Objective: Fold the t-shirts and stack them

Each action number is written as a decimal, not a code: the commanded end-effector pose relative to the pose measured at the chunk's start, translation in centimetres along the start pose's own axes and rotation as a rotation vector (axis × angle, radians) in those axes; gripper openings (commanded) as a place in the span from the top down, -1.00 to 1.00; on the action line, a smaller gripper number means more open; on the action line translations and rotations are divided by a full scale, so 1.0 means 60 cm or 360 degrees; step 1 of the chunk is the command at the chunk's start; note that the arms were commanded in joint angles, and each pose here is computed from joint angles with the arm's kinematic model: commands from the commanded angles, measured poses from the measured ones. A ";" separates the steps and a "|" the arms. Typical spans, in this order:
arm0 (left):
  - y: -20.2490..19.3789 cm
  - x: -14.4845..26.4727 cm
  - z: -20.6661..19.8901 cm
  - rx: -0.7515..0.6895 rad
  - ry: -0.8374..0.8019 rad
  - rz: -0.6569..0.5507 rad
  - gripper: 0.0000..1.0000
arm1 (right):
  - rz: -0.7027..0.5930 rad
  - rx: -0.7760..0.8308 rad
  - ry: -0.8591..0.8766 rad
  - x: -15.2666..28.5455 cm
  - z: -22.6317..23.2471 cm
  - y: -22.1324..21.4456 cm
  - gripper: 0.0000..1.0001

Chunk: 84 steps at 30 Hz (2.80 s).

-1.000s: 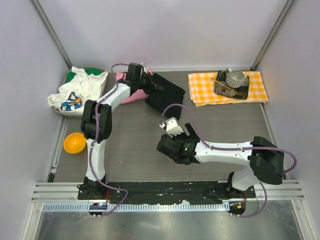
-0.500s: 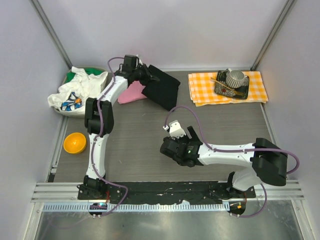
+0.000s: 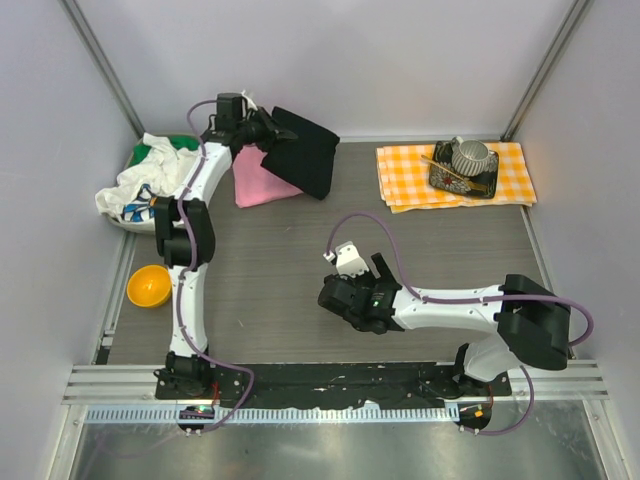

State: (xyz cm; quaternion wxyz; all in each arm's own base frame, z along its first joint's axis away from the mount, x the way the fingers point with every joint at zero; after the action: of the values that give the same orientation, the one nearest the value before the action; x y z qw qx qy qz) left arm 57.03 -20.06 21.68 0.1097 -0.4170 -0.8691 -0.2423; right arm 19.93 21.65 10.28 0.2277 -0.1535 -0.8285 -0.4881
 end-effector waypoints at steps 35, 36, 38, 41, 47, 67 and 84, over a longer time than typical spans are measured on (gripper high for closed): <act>0.137 0.162 0.206 0.0133 0.0117 -0.0411 -0.99 | -0.0005 -0.0061 0.0109 0.008 0.018 0.011 -0.99; 0.137 0.163 0.213 0.0159 0.0126 -0.0419 -1.00 | -0.0005 -0.0065 0.0112 0.010 0.017 0.011 -0.99; 0.140 0.174 0.221 0.0195 0.0153 -0.0468 -1.00 | -0.0005 -0.0064 0.0106 0.011 0.015 0.010 -0.99; 0.151 0.205 0.220 0.0184 0.0254 -0.0578 -0.99 | -0.0015 -0.0071 0.0106 0.014 0.010 0.014 -0.99; 0.151 0.289 0.226 0.0230 0.0706 -0.0759 -0.99 | -0.0021 -0.0068 0.0107 0.018 0.006 0.018 -0.99; 0.002 0.430 0.001 -0.0242 0.0856 -0.0919 -0.99 | -0.0271 -0.0383 0.0086 0.036 -0.030 0.149 -0.99; -0.275 0.500 -0.028 -0.0649 0.0711 -0.0766 -0.99 | -0.0203 -0.0658 -0.0288 -0.060 -0.202 0.208 -0.99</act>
State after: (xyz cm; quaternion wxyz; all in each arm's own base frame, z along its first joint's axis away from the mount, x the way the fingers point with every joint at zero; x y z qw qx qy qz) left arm 26.51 -9.33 31.62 0.1411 -0.1431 -0.8457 -0.4944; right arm 29.90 17.57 18.30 0.1258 -0.2093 -0.7607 -0.6015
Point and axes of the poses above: each gripper's point midway between its finger pads, its own x axis back along the fingers, its own z axis along the line the jaws close on, y = z × x, the point moved 3 cm from there along x, back along the fingers, and after that the axes turned 1 degree about x, right-handed, at the moved point
